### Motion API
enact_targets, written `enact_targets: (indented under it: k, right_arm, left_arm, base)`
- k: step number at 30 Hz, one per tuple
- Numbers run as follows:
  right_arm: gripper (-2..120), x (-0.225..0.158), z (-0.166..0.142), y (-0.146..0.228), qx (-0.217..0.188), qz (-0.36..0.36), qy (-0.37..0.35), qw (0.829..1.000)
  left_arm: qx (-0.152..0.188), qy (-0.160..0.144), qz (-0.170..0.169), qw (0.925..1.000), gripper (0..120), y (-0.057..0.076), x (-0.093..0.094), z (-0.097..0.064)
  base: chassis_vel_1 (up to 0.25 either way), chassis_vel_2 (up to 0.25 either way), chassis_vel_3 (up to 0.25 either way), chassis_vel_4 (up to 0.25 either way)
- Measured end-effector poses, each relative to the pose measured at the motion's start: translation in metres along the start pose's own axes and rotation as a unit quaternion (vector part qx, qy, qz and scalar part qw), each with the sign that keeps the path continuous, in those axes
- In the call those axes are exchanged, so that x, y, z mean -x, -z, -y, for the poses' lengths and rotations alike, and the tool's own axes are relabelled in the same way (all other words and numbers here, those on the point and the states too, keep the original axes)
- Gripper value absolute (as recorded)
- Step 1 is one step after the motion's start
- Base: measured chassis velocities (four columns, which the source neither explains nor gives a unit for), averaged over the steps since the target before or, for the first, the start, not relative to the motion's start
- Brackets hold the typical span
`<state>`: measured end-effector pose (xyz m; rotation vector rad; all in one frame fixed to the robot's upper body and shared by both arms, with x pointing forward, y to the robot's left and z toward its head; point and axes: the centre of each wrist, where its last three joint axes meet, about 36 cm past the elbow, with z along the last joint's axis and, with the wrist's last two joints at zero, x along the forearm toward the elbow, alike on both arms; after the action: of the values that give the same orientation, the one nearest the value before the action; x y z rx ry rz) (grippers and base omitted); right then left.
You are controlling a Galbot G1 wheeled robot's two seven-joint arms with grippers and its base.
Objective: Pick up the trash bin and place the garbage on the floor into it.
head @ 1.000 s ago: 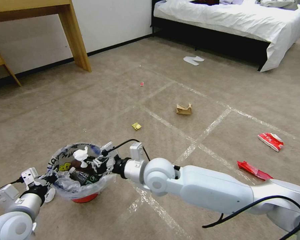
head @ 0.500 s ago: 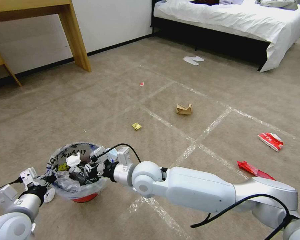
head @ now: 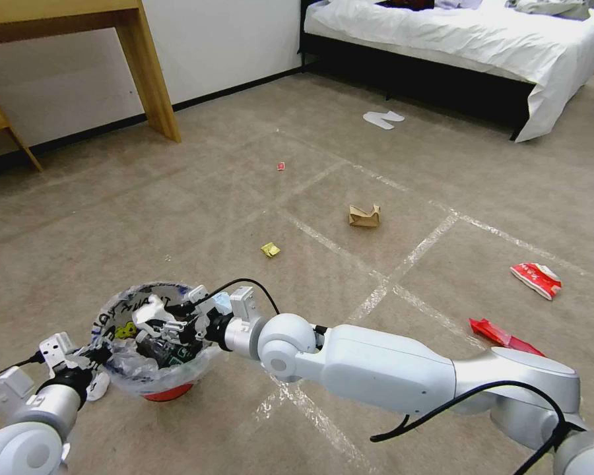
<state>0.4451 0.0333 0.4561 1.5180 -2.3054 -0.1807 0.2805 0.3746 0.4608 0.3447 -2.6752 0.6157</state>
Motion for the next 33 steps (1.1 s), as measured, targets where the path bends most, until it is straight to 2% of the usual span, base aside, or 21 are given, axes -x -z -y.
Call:
enact_targets:
  k: [1,3,8,9,10,18,23,28,31,33]
  right_arm:
    - [67,0.000,0.000,0.000,0.000,0.000,0.000,1.000]
    - [79,0.000,0.000,0.000,-0.001,0.001,0.000,1.000]
    - [90,0.001,0.000,0.000,-0.001,0.000,0.000,1.000]
    - [98,0.001,-0.001,-0.001,-0.002,-0.002,0.002,1.000]
    - [99,0.002,-0.002,-0.003,-0.002,-0.005,0.003,1.000]
    - [100,0.004,-0.004,-0.005,-0.005,-0.002,0.003,1.000]
    - [100,-0.002,-0.005,0.012,0.005,0.029,0.004,1.000]
    - [100,-0.013,-0.012,0.041,0.036,0.106,0.014,0.994]
    - [100,-0.018,-0.013,0.051,0.042,0.127,0.020,0.991]
    - [100,-0.034,-0.015,0.082,0.058,0.188,0.035,0.980]
  left_arm:
    - [0.000,0.000,0.000,1.0000,5,0.000,0.000,0.000]
    - [0.000,0.001,0.000,1.0000,5,0.000,0.000,-0.001]
    - [0.000,0.001,0.000,1.0000,5,0.000,0.001,-0.001]
    - [0.000,0.001,0.000,1.0000,5,0.000,0.001,-0.001]
    - [0.000,0.001,0.001,1.0000,5,0.000,0.001,-0.001]
    - [0.000,0.002,0.000,1.0000,5,-0.001,0.000,-0.001]
    - [0.000,0.002,0.000,1.0000,5,-0.001,0.000,-0.001]
    - [0.000,0.004,0.001,1.0000,5,-0.002,0.000,-0.002]
    - [0.000,0.005,0.001,1.0000,5,-0.002,0.000,-0.003]
    - [0.000,0.005,0.001,1.0000,5,-0.002,0.000,-0.003]
  base:
    - [0.000,0.000,0.000,0.000]
    - [0.000,0.000,0.000,0.000]
    - [0.000,0.000,0.000,0.000]
    - [0.000,0.000,0.000,0.000]
    - [0.000,0.000,0.000,0.000]
    - [0.000,0.000,0.000,0.000]
    - [0.000,0.000,0.000,0.000]
    - [0.000,0.000,0.000,0.000]
    - [0.000,0.000,0.000,0.000]
    - [0.000,0.000,0.000,0.000]
